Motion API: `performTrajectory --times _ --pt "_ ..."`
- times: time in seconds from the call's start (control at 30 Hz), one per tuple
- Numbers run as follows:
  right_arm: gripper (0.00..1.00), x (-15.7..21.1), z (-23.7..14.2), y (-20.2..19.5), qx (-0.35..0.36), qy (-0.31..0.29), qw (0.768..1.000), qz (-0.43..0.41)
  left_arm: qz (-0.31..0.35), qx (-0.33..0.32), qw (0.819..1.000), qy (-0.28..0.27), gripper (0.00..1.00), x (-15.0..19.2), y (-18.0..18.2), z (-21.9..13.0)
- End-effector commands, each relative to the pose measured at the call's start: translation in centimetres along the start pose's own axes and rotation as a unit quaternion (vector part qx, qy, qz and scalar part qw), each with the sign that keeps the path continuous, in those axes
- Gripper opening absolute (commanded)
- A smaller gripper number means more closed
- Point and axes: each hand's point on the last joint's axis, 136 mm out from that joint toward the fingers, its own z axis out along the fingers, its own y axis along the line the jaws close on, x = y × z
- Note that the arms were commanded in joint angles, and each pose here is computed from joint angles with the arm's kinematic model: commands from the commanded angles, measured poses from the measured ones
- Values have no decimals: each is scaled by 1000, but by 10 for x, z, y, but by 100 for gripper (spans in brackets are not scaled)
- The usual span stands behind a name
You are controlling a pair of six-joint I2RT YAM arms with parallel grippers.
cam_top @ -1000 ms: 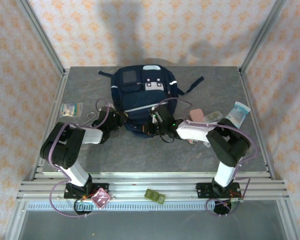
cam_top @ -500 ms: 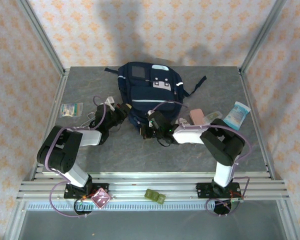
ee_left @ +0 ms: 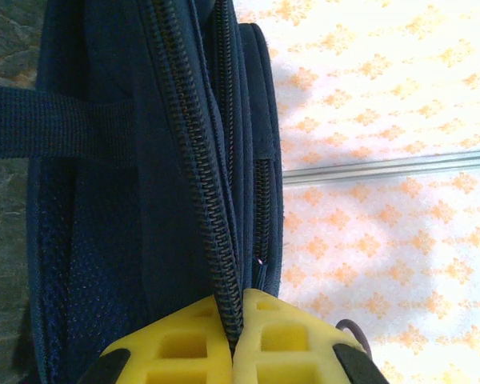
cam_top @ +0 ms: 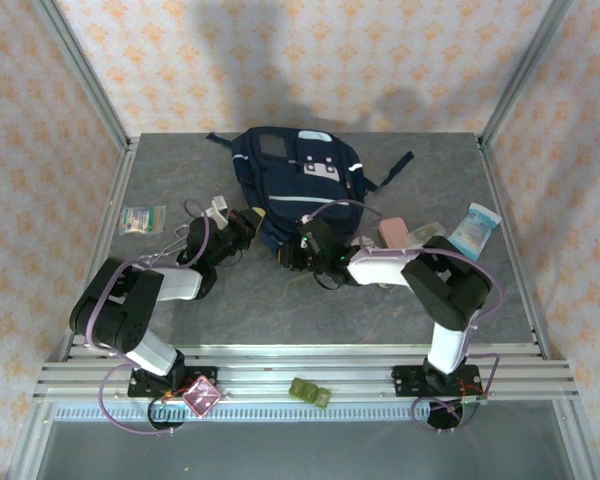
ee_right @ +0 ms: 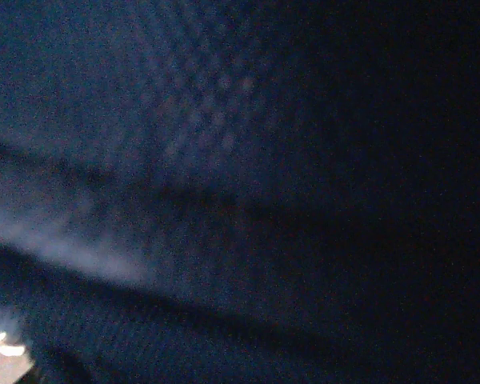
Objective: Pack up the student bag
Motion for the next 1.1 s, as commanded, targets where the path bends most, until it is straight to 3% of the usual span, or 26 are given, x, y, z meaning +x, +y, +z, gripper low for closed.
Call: performTrajectory --times 0.0,0.13,0.43,0.77,1.07 --pt "31 -13 -30 15 -49 -23 999 -4 78 133 988 -4 0 2 -83 -16" --pt "26 -3 -57 34 -95 -17 995 -27 117 108 987 -9 0 -2 -79 -8" --pt "43 -46 -93 77 -132 -92 983 -90 128 111 985 -10 0 -2 -80 -8" --pt "43 -84 -63 98 -125 -78 982 -116 131 113 985 -7 0 0 -82 -11" --pt "43 -49 -48 91 -146 -3 981 -126 131 124 984 -9 0 -2 -90 -8"
